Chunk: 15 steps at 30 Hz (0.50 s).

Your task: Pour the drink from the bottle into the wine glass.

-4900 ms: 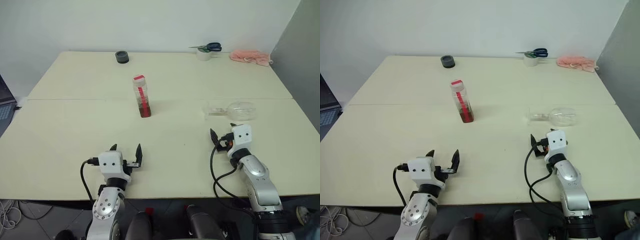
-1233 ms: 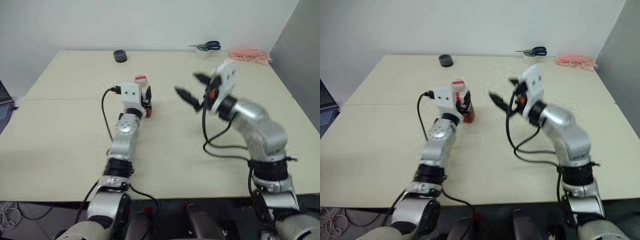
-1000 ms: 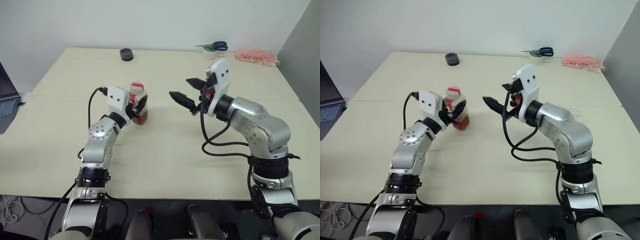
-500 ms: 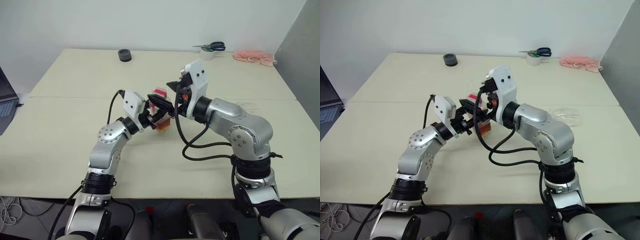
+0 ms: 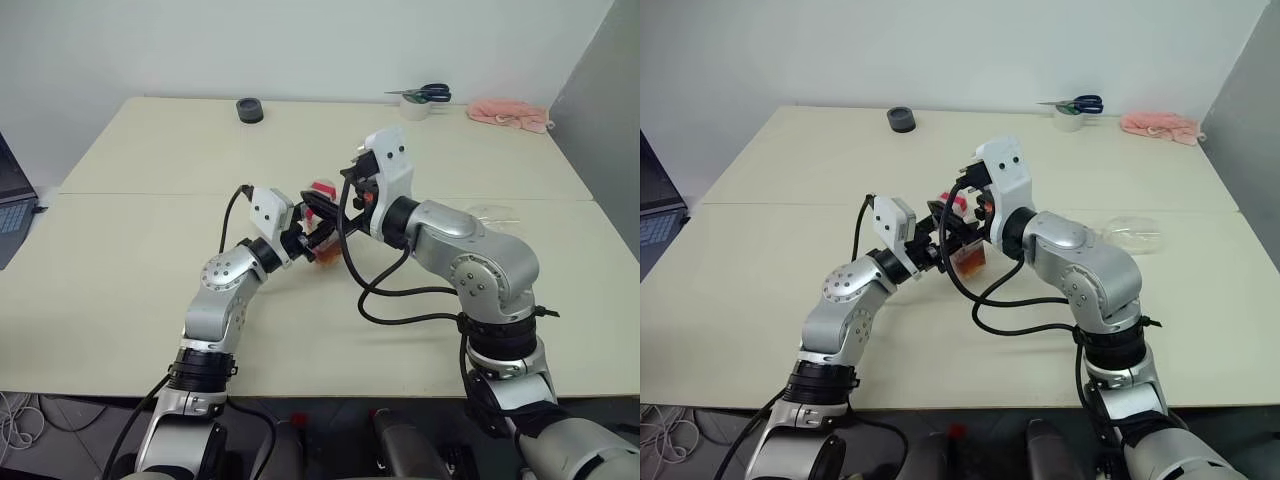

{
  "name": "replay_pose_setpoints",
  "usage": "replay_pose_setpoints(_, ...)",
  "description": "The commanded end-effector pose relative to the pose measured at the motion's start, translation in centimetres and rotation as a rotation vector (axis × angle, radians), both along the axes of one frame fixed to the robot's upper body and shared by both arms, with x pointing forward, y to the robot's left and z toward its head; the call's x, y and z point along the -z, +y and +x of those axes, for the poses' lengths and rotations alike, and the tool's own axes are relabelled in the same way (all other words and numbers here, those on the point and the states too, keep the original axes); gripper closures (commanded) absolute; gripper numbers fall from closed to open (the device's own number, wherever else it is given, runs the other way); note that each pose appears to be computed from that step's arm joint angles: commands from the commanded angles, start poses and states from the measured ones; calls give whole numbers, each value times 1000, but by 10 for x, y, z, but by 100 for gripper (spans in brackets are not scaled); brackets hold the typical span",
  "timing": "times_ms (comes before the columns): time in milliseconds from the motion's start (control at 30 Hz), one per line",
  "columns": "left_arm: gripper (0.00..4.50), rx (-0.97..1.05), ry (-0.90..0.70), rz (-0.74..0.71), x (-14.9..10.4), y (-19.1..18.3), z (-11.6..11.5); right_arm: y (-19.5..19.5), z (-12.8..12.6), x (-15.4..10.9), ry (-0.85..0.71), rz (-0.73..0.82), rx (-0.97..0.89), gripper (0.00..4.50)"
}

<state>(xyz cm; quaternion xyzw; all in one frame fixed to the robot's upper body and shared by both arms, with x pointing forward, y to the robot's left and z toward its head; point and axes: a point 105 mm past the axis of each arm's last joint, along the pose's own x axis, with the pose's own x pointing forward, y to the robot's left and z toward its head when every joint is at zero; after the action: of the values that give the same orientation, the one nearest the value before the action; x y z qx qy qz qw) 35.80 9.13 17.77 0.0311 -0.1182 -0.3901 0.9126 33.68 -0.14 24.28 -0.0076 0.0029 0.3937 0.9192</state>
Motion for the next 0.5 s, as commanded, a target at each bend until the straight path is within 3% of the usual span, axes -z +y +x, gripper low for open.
replay_pose_setpoints(33,254,15,-91,-10,-23,-4,-7,1,-3,-9,-44,9,4,38)
replay_pose_setpoints(267,254,12,-88,-5,-22,-2,-7,3,-2,-3,-49,-31,13,270)
replay_pose_setpoints(500,255,18,-93,-3,-24,-3,-8,1,1,-2,-58,-58,25,269)
